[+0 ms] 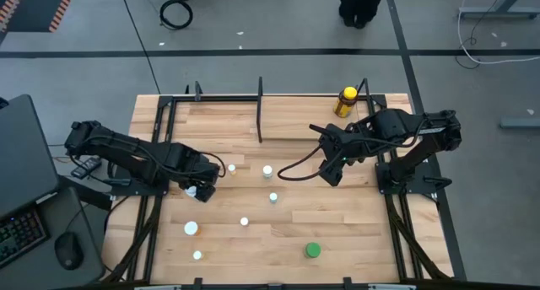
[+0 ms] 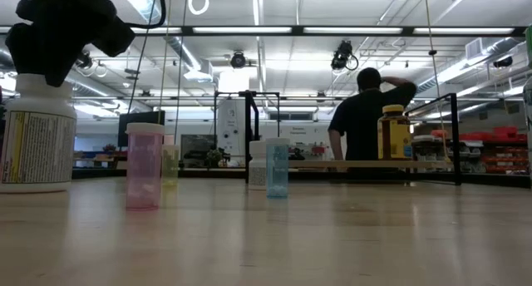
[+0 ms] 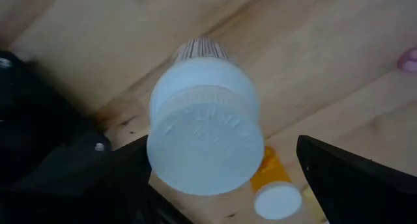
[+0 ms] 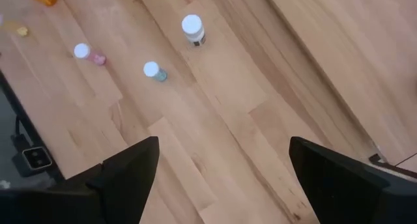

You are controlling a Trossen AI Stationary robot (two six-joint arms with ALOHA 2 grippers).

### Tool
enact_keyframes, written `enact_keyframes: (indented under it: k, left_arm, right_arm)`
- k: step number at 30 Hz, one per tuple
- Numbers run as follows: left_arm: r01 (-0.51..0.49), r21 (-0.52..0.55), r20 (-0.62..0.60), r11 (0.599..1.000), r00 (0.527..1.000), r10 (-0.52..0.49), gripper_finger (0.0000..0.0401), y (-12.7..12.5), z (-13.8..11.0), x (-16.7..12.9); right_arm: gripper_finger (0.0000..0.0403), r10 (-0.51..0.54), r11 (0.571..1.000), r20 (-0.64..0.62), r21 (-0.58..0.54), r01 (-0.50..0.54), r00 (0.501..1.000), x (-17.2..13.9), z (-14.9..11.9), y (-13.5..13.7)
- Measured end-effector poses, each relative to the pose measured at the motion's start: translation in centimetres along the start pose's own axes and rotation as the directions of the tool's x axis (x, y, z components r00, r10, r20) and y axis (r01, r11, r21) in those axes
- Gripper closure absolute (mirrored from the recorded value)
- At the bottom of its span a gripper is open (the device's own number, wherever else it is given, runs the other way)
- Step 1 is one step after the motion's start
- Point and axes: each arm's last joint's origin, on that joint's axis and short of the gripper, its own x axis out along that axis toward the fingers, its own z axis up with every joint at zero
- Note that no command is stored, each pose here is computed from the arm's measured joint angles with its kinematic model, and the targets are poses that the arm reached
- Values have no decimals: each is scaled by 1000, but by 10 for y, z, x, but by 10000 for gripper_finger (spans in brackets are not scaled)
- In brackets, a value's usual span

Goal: Pick and place medicine bottles onto shelf by color
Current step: Put the large white pill bottle on the shelf

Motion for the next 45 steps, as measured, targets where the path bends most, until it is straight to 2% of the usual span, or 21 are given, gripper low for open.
enact_keyframes:
  k: [8, 13, 21, 28, 32, 39, 45]
  left_arm:
    - [5, -43, 1, 999, 1000, -5, 34, -1, -2, 0]
    - [34, -30, 6, 999, 999, -33, 45, -5, -3, 1]
    - [71, -46, 45, 996, 997, -69, 46, -9, -1, 1]
    - [92, -61, 41, 994, 995, -90, 50, -9, 0, 13]
    - [94, -101, 42, 990, 995, -90, 76, -9, 0, 13]
    - [106, -102, 51, 989, 994, -101, 157, -11, 1, 13]
    - [109, -98, 53, 989, 993, -104, 158, -11, 2, 12]
  right_arm:
    - [50, -7, 1000, 3, 1, 7, 1000, 1, 3, -2]
    - [54, 17, 1000, -25, 2, -17, 1000, 1, 2, -2]
    - [70, 8, 1000, -18, -1, -8, 1000, 2, 5, -5]
    - [78, 5, 1000, -13, 21, -5, 1000, 1, 4, -3]
    - [78, 9, 1000, -15, 16, -9, 1000, 1, 2, -2]
    - [78, 16, 999, -24, 36, -16, 1000, 1, 2, -2]
    - [78, 17, 999, -25, 40, -16, 1000, 1, 2, -2]
